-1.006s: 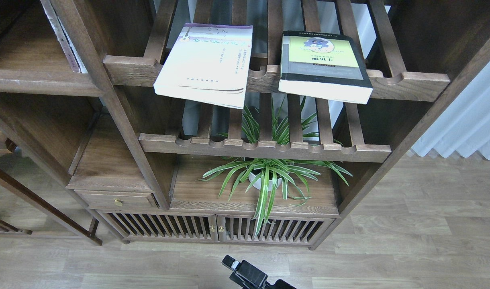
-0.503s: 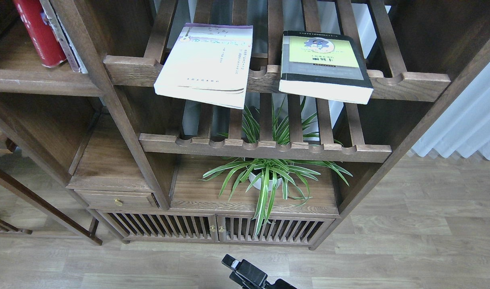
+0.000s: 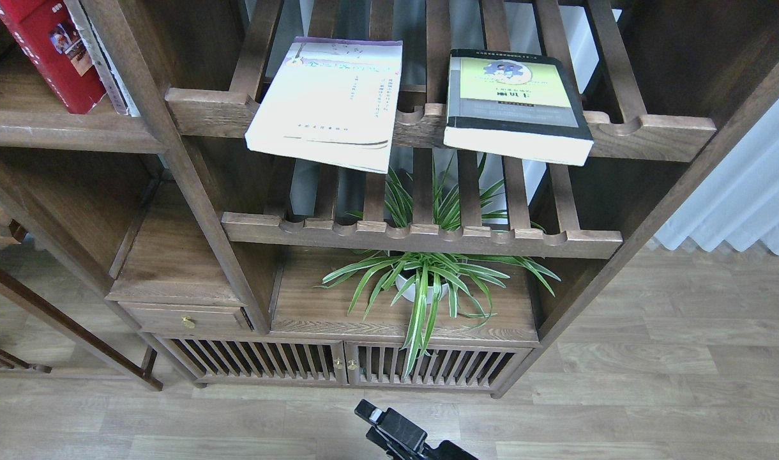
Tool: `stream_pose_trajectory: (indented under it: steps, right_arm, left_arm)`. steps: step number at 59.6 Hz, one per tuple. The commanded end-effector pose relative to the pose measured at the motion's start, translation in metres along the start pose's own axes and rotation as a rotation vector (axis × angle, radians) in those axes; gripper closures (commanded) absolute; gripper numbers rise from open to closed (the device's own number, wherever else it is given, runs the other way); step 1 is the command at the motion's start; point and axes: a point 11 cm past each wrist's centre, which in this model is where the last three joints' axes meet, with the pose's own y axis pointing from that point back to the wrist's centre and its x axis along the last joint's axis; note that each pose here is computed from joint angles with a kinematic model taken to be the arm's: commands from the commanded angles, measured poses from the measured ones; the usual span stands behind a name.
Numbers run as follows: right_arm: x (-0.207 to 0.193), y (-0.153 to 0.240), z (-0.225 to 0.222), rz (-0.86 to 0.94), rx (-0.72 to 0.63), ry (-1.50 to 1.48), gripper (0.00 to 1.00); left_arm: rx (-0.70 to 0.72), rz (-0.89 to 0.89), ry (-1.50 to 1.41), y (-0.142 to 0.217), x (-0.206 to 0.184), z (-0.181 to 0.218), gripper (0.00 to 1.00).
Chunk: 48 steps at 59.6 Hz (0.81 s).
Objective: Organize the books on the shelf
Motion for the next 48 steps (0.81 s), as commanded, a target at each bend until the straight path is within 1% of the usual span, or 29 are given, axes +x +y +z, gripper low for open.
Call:
stream_pose_trajectory:
  steps: [1, 15, 16, 27, 33, 43, 47, 48]
  right_arm:
    - [0.0, 0.0, 0.0, 0.0, -0.002, 0.0, 0.01]
    - [0.0, 0.0, -0.001, -0.001, 0.002, 0.0, 0.01]
    - [-0.002, -0.001, -0.002, -0.008, 0.006, -0.002, 0.01]
    - [-0.013, -0.004, -0.008, -0.042, 0.031, -0.008, 0.01]
    - [-0.028, -0.01, -0.011, -0.09, 0.057, -0.018, 0.01]
    - [-0.034, -0.01, -0.025, -0.113, 0.112, -0.029, 0.01]
    - [-0.04, -0.01, -0.033, -0.131, 0.137, -0.028, 0.01]
    - [-0.043, -0.01, -0.035, -0.141, 0.146, -0.028, 0.01]
  left_arm:
    - [-0.035, 0.001, 0.034, 0.014, 0.0, 0.006, 0.54]
    - [-0.018, 0.017, 0.064, 0.053, 0.003, -0.003, 0.53]
    - [-0.012, 0.046, 0.071, 0.067, 0.01, -0.005, 0.51]
    - [-0.003, 0.089, 0.119, 0.104, 0.016, -0.011, 0.42]
    - [0.046, 0.107, 0.173, 0.134, 0.009, -0.03, 0.34]
    - [0.105, 0.154, 0.237, 0.172, 0.002, -0.061, 0.23]
    - [0.124, 0.177, 0.265, 0.183, 0.001, -0.074, 0.14]
    - [0.132, 0.185, 0.275, 0.188, 0.001, -0.078, 0.09]
